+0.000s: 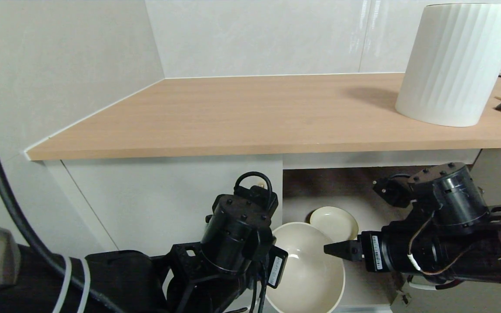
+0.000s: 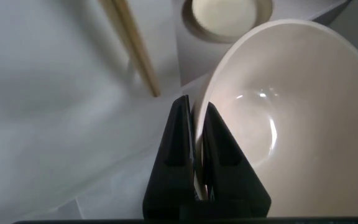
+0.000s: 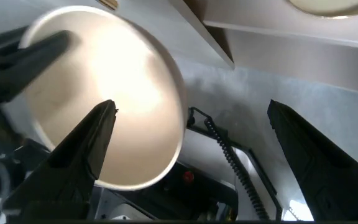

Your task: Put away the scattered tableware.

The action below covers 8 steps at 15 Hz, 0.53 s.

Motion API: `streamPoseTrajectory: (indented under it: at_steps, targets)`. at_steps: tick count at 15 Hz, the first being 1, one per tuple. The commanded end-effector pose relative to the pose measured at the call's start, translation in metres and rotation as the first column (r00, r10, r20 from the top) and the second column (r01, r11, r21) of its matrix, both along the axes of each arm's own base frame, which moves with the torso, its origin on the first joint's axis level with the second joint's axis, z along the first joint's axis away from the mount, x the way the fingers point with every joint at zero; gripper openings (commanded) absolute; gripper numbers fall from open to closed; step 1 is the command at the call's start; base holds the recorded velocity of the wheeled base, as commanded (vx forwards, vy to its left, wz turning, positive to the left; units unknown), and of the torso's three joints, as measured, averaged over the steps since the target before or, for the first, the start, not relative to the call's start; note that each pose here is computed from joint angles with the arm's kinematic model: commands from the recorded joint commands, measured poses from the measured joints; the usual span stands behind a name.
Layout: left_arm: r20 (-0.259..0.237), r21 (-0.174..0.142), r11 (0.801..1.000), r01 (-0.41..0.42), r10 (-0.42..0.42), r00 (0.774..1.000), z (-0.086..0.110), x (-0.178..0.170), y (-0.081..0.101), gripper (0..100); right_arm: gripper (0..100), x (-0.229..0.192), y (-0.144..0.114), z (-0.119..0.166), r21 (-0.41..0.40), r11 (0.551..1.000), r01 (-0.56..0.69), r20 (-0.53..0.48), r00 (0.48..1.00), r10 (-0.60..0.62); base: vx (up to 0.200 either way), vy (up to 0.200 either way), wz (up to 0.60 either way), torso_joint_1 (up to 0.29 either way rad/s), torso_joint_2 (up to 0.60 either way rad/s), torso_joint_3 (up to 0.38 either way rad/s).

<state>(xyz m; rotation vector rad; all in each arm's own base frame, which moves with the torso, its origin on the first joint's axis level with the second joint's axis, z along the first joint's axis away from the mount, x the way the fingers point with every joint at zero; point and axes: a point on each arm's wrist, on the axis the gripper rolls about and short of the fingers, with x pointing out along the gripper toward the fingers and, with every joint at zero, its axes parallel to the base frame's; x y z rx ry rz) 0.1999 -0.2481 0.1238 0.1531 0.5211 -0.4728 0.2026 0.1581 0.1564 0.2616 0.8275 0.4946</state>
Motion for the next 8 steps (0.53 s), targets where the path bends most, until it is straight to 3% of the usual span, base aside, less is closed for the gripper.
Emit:
streamPoseTrajectory:
  at_steps: [1, 4, 5, 8]
  targets:
    - [0.018, -0.012, 1.0, 0.007, -0.007, 1.0, 0.0066, -0.0055, -0.0007, 0, 100, 0.0037, 0.005, -0.0096, -0.022, 1.0, -0.006, -0.029, 1.0, 0.006, 0.0, 0.0, 0.0, 0.0, 0.0, 0.0]
    - [0.022, -0.001, 1.0, 0.009, -0.009, 1.0, 0.0054, -0.0057, -0.0011, 0, 100, 0.0052, 0.0071, -0.0133, -0.034, 0.999, -0.005, -0.038, 0.999, 0.004, 0.0, 0.0, 0.0, 0.0, 0.0, 0.0]
    - [0.022, -0.001, 1.0, 0.011, -0.011, 1.0, 0.0054, -0.006, -0.0014, 0, 0, 0.0061, 0.0078, -0.0153, -0.038, 0.999, -0.005, -0.044, 0.999, 0.004, 0.0, 0.0, 0.0, 0.0, 0.0, 0.0]
    - [0.023, -0.003, 1.0, 0.012, -0.012, 1.0, 0.0059, -0.0065, -0.0016, 0, 0, 0.0069, 0.0084, -0.0174, -0.044, 0.999, -0.005, -0.049, 0.999, 0.002, 0.0, 0.0, 0.0, 0.0, 0.0, 0.0]
